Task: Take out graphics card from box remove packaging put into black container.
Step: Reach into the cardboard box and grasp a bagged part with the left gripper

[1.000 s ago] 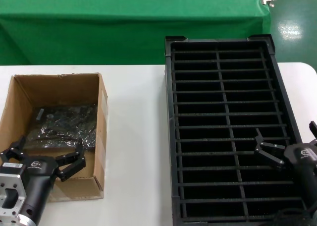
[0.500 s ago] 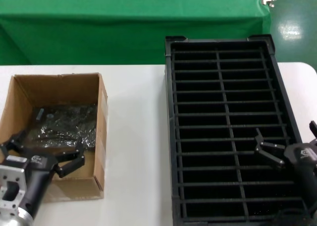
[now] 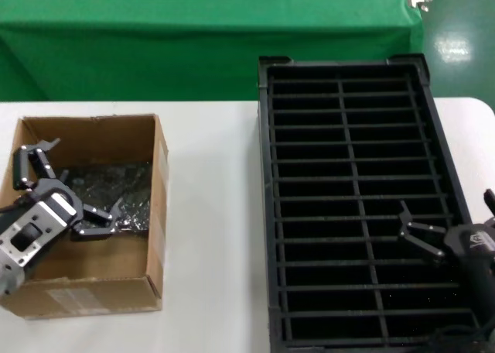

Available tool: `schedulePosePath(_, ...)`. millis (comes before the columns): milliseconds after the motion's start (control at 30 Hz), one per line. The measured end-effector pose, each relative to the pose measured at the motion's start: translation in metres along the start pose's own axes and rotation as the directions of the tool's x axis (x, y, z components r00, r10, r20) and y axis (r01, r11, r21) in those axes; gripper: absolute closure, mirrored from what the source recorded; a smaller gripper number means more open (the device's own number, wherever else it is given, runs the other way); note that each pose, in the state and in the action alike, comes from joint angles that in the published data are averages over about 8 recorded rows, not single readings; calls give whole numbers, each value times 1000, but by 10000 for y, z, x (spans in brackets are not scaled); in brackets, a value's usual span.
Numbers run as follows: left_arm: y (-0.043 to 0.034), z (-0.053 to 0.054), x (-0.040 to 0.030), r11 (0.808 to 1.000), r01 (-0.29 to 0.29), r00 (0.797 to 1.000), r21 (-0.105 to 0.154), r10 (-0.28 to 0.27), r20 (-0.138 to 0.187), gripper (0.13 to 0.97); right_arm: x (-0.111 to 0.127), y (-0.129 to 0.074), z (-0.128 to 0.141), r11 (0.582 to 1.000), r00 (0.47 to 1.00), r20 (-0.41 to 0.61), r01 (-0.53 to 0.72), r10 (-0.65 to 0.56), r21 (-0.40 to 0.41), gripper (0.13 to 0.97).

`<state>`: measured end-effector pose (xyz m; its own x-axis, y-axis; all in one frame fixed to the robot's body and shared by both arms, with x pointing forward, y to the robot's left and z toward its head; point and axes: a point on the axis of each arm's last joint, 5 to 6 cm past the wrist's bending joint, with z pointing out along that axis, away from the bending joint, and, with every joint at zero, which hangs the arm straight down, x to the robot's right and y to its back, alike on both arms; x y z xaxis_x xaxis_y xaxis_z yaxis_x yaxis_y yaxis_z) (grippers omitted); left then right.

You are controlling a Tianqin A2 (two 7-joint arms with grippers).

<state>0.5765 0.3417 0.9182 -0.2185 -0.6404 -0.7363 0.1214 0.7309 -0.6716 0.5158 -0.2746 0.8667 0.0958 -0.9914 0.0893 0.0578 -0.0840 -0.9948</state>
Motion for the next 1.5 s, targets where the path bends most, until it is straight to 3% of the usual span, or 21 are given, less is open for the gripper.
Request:
schedulePosePath(133,32,154,-203,985,-164,984,-50,159,-78,132,0,0,0,1000,1000,0,0,0,0,130)
schedulePosePath(267,109,316,-341,948,-301,943,-108,279,-179,132,0,0,0,1000,1000,0,0,0,0,130)
schedulePosePath(433,221,501,-431,894,-423,881,-147,369,-295,132,0,0,0,1000,1000,0,0,0,0,130)
schedulePosePath(600,294,644,-460,860,-486,837,-153,409,-364,132,0,0,0,1000,1000,0,0,0,0,130)
schedulePosePath(700,317,726,-451,847,-509,823,-153,426,-376,132,0,0,0,1000,1000,0,0,0,0,130)
schedulePosePath(900,346,881,-382,823,-547,804,-153,466,-368,132,0,0,0,1000,1000,0,0,0,0,130)
schedulePosePath(1200,410,1045,-238,791,-593,786,-151,529,-320,136,0,0,0,1000,1000,0,0,0,0,130)
schedulePosePath(1500,430,1114,-166,769,-623,772,-147,572,-277,172,0,0,0,1000,1000,0,0,0,0,130)
